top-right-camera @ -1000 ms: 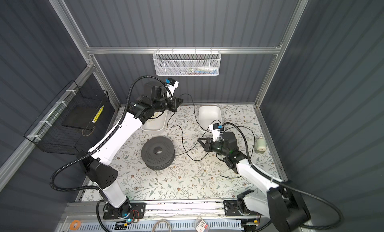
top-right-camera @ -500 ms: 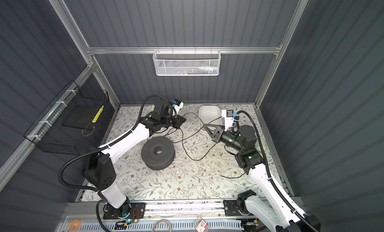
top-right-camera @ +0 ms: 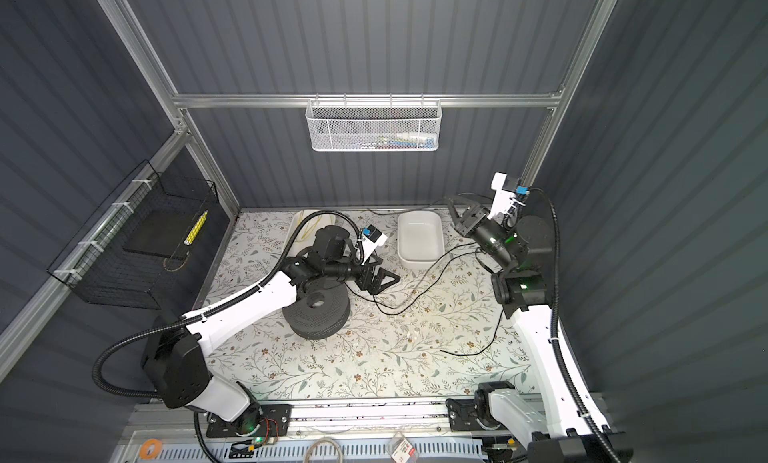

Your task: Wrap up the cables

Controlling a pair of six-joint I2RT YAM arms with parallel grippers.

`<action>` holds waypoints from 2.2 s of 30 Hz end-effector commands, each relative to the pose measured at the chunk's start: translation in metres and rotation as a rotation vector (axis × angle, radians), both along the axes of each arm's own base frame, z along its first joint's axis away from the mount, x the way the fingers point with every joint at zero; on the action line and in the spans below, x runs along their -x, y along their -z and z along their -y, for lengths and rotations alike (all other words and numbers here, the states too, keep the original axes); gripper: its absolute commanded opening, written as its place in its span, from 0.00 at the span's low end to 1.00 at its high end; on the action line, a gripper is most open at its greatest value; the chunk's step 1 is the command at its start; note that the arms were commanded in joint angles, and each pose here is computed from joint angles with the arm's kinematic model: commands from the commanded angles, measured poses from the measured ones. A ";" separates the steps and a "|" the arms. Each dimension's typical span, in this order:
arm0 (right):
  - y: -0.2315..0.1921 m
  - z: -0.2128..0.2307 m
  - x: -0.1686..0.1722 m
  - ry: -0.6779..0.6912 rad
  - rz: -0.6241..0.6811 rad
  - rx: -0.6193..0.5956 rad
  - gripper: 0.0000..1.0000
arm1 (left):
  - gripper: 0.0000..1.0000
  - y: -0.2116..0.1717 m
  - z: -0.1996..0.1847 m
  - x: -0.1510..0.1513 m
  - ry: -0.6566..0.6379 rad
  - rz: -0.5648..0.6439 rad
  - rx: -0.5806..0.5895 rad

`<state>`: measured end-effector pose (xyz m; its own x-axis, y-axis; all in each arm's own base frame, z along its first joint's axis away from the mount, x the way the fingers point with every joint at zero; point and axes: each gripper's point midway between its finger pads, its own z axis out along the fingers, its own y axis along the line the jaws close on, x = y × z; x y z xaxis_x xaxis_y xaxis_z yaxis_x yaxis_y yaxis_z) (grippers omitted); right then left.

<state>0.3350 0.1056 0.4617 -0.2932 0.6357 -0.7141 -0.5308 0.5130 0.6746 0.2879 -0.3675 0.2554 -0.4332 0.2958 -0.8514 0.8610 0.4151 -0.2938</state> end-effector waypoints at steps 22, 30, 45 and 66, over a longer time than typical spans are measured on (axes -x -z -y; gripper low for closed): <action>0.115 -0.029 0.008 -0.135 -0.252 0.252 0.00 | 0.81 -0.151 -0.023 -0.019 0.027 0.428 -0.226; 0.111 -0.053 0.021 -0.219 -0.226 0.354 0.00 | 0.83 -0.064 0.014 -0.002 0.284 0.180 -0.300; 0.123 -0.061 0.022 -0.241 -0.249 0.377 0.00 | 0.32 -0.014 0.007 0.020 0.257 0.112 -0.242; 0.127 -0.079 0.018 -0.256 -0.259 0.326 0.32 | 0.00 -0.021 0.007 0.024 0.157 0.104 -0.061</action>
<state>0.3164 0.1841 0.3347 -0.6082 0.2523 -0.7526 -0.5087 0.6040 0.6136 0.2609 -0.3686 0.2528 -0.2721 0.5213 -0.8088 0.9532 0.2610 -0.1525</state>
